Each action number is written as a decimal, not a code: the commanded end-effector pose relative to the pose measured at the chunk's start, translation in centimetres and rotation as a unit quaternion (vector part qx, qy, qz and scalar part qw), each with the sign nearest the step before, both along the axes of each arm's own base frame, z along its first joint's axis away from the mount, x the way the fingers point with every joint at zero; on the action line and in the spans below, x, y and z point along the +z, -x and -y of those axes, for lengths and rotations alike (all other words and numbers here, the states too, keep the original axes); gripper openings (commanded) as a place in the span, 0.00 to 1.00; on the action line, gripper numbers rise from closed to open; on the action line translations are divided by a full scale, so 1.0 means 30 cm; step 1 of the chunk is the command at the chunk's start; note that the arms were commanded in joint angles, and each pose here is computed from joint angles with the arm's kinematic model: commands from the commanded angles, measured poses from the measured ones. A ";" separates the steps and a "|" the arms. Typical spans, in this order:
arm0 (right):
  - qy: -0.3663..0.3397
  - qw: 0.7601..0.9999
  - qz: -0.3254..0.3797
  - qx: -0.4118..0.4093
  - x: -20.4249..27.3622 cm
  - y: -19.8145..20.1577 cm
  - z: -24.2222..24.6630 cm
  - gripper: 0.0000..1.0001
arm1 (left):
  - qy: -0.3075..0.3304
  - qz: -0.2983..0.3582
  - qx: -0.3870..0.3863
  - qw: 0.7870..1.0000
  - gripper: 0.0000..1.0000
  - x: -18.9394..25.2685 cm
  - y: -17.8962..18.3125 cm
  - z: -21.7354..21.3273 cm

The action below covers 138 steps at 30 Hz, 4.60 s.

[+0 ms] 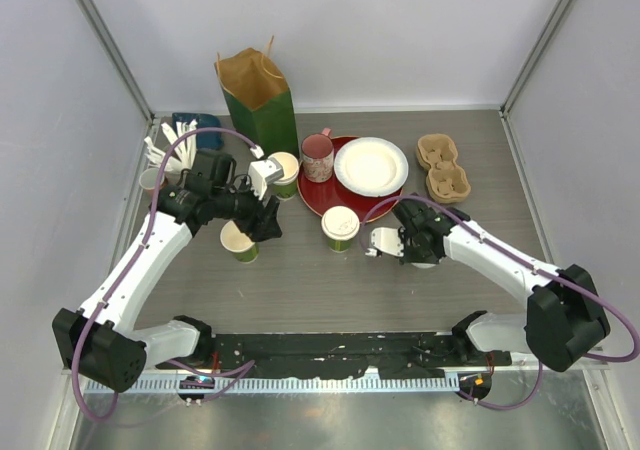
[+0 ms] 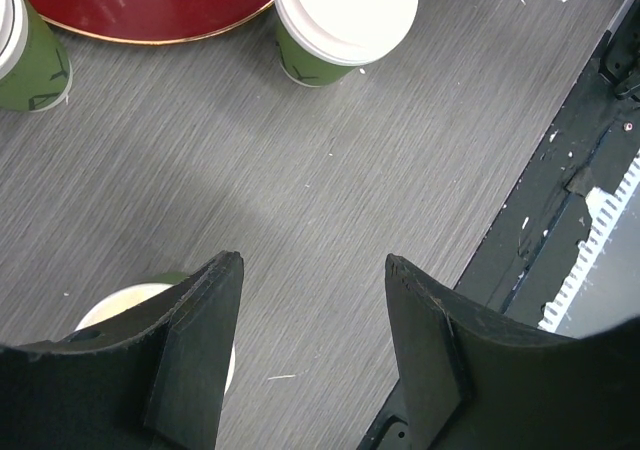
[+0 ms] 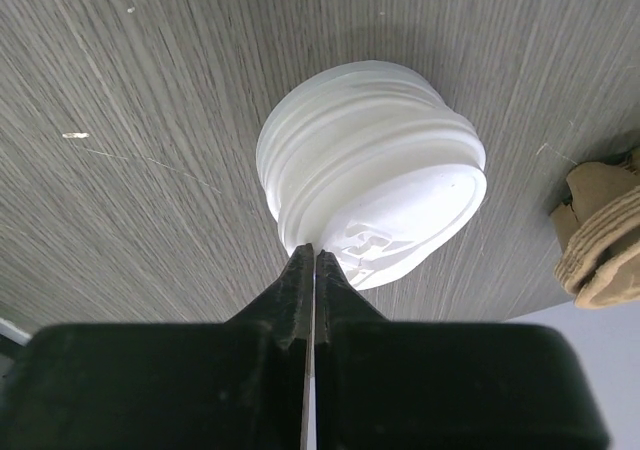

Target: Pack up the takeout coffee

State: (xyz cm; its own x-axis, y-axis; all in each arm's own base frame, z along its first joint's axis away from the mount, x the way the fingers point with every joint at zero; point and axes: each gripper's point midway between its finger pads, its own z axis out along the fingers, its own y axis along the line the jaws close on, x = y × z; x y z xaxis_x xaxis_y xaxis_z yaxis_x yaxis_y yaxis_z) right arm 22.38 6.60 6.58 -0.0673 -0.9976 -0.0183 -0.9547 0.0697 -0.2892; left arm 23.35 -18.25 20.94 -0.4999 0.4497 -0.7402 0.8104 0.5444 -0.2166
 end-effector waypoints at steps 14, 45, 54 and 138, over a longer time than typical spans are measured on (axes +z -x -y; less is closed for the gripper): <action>-0.040 0.996 0.068 -0.039 0.178 -0.066 -0.036 0.01 | -0.012 0.028 0.033 0.999 0.63 0.047 -0.058 -0.029; -0.079 0.980 0.185 -0.012 0.430 -0.077 -0.117 0.01 | -0.108 -0.123 0.231 0.959 0.49 -0.302 -0.150 -0.453; -0.089 0.978 0.190 -0.016 0.451 -0.082 -0.127 0.01 | -0.100 -0.134 0.180 0.969 0.00 -0.325 -0.106 -0.309; 0.043 0.910 0.062 0.407 0.322 0.046 -1.121 0.01 | -0.069 -0.039 0.204 0.976 0.73 -0.165 -0.170 -0.386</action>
State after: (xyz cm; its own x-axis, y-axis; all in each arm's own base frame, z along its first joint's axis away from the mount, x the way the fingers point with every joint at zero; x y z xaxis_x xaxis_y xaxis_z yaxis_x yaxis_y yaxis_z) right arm 20.67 39.86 14.68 0.6748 -0.7340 0.0770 -0.6742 -0.6555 -0.3402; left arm 27.89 -6.21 15.25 -0.7414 0.2899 -0.6052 0.4763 0.8627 -0.1702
